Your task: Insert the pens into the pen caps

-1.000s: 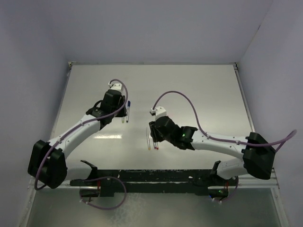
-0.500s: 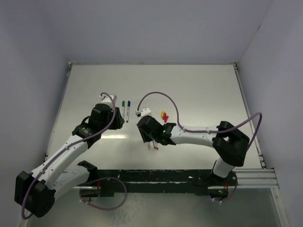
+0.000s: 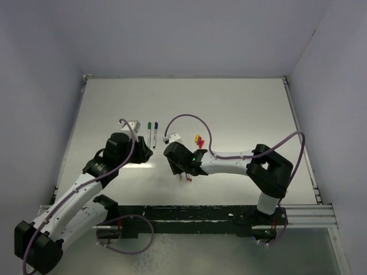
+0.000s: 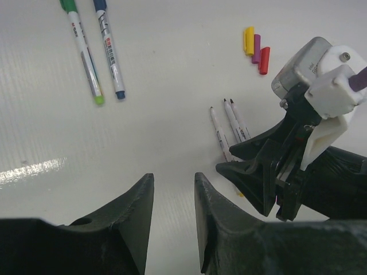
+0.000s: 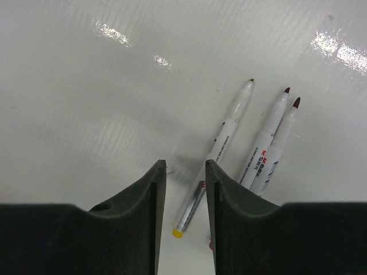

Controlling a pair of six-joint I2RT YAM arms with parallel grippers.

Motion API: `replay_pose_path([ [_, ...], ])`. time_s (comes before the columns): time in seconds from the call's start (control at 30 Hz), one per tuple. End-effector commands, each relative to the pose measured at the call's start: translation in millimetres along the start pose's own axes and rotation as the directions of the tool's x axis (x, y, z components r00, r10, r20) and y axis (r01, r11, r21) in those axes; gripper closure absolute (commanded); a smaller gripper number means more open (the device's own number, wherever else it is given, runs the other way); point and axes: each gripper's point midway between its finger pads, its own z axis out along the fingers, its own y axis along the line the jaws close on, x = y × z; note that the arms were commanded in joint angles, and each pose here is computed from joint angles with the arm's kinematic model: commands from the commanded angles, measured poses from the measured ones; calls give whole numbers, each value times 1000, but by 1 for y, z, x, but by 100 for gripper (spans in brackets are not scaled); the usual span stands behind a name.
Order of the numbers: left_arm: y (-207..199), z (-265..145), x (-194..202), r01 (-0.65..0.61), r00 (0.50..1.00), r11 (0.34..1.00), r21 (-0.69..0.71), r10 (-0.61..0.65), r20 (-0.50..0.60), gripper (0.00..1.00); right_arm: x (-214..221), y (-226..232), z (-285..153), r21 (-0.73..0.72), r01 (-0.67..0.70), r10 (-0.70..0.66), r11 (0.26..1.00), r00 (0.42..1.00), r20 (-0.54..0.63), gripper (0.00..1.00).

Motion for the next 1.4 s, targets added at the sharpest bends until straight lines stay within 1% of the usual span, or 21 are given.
replay_pose_path([
  [0.0, -13, -2, 3, 18, 1000, 998, 56, -19, 10, 62, -19, -4, 0, 33, -55, 54, 998, 998, 44, 64],
  [0.27, -21, 0, 14, 7, 1000, 998, 58, -6, -9, 61, -20, -10, 5, 55, -63, 61, 996, 997, 41, 64],
  [0.67, -31, 1, 19, -14, 1000, 998, 63, 15, -15, 61, -10, -19, 19, 68, -94, 94, 993, 996, -2, 67],
  [0.8, -32, 0, 20, -11, 1000, 998, 63, 12, -16, 61, -4, -16, 23, 60, -93, 94, 994, 995, -25, 71],
  [0.87, -32, -1, 20, -9, 1000, 998, 65, 10, -17, 61, 0, -16, 26, 63, -90, 93, 994, 995, -42, 76],
  [0.93, -32, -1, 21, -7, 1000, 998, 64, 8, -17, 61, 5, -17, 28, 73, -88, 92, 994, 994, -61, 82],
  [1.03, -31, -1, 21, -5, 1000, 998, 59, 6, -17, 61, 11, -16, 31, 72, -82, 88, 994, 992, -88, 97],
  [1.07, -31, -1, 20, -4, 1000, 998, 58, 5, -14, 61, 13, -16, 31, 70, -83, 90, 994, 991, -95, 100],
  [1.2, -31, -2, 20, -6, 1000, 998, 60, 7, -14, 61, 8, -9, 30, 33, -91, 93, 995, 992, -89, 100],
  [1.37, -32, -5, 17, -9, 1000, 998, 65, 9, -3, 61, -27, 0, 15, -14, -97, 97, 995, 995, 11, 100],
])
